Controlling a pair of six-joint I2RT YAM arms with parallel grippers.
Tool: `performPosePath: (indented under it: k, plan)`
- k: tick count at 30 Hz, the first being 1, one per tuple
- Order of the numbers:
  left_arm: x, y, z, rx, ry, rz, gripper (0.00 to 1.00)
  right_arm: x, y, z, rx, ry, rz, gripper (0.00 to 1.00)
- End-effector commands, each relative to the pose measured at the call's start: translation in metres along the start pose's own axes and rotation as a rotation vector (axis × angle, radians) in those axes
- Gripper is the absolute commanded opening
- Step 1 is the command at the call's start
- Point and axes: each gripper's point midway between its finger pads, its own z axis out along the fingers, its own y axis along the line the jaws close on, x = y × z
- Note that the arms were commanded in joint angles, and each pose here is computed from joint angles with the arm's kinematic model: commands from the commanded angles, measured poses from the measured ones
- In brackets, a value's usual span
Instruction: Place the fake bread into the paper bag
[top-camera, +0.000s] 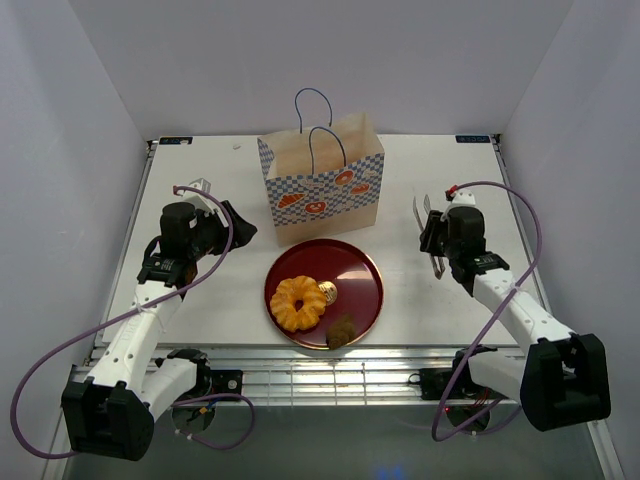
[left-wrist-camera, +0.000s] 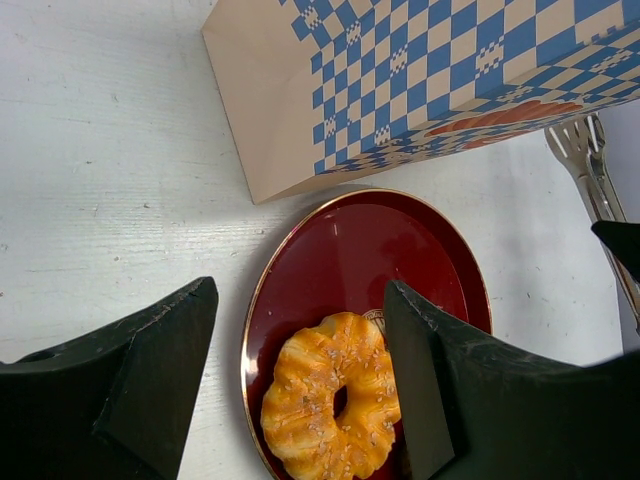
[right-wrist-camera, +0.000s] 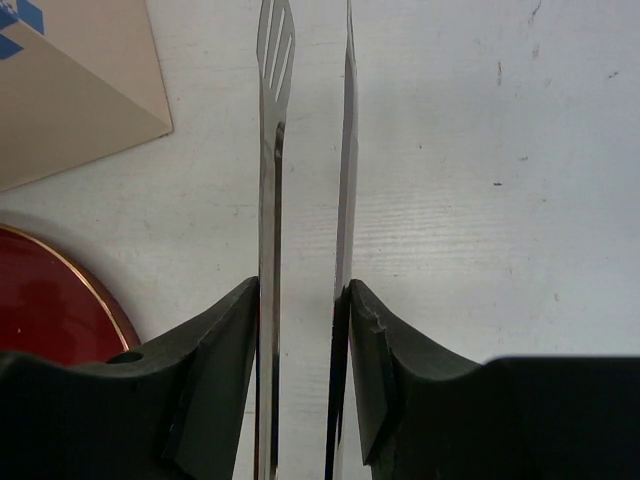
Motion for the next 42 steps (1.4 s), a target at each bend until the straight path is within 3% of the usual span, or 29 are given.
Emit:
performPosePath:
  k: [1,20,29,39,42]
  plan:
    - [-0.015,-0.014,-0.009,0.043,-0.041,0.03,0.78,-0.032,0.01,0.011,-0.044,-0.12,0.022,0.46]
    - [-0.015,-0.015,-0.009,0.046,-0.041,0.03,0.78,0.006,0.012,0.051,-0.066,0.022,0.019,0.53]
    - [-0.014,-0.013,-0.008,0.041,-0.037,0.029,0.78,0.026,0.009,0.057,-0.065,0.078,0.008,0.63]
    - [-0.013,-0.013,-0.007,0.038,-0.035,0.028,0.78,0.044,0.009,0.06,-0.073,0.129,0.004,0.67]
    - [-0.014,-0.013,-0.007,0.04,-0.036,0.028,0.78,0.045,0.01,0.06,-0.077,0.134,0.004,0.72]
